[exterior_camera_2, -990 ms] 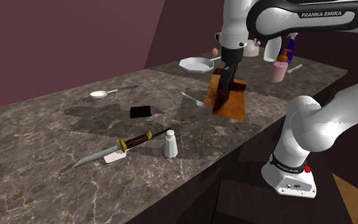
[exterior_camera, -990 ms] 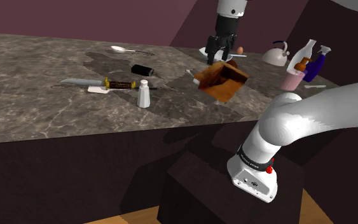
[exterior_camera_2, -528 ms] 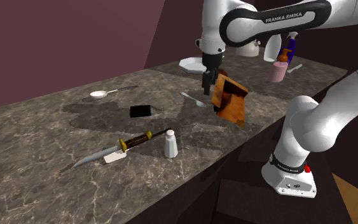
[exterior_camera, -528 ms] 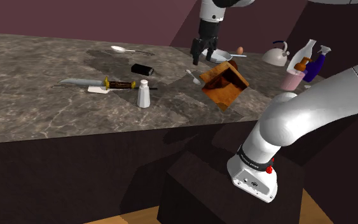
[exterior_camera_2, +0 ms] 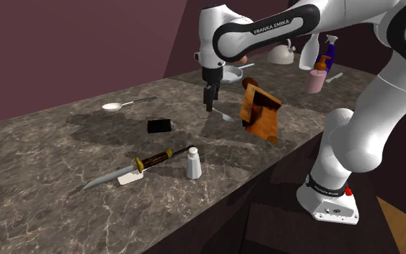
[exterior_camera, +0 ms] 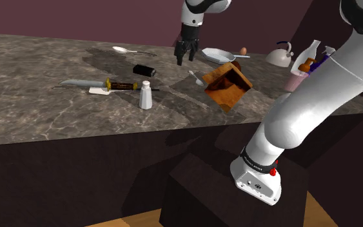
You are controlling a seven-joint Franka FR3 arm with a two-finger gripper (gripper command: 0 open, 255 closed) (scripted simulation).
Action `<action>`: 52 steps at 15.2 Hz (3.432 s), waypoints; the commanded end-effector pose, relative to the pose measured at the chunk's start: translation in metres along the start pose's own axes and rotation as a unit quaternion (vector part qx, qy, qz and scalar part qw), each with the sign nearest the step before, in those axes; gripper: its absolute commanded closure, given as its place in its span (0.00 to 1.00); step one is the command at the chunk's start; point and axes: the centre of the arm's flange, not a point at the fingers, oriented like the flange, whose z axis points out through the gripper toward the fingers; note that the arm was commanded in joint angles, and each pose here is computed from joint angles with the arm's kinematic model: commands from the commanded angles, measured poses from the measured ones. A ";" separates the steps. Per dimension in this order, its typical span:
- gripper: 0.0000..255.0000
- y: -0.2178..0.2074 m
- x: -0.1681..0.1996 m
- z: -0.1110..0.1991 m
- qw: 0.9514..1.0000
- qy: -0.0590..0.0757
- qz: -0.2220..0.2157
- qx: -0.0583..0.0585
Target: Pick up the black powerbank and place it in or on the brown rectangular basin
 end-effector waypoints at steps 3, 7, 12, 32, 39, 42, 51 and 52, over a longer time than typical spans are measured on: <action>0.00 -0.005 0.051 0.019 1.000 0.002 -0.030 0.005; 0.00 -0.010 0.100 0.035 0.998 0.004 -0.059 0.010; 0.00 -0.022 0.161 0.056 0.995 0.007 -0.095 0.017; 1.00 -0.034 0.201 0.110 0.993 0.009 -0.120 0.021; 1.00 -0.034 0.201 0.109 0.993 0.009 -0.120 0.021; 1.00 -0.034 0.201 0.104 0.993 0.009 -0.120 0.021; 1.00 -0.033 0.200 0.057 0.993 0.009 -0.120 0.021; 1.00 -0.033 0.200 0.052 0.993 0.009 -0.120 0.021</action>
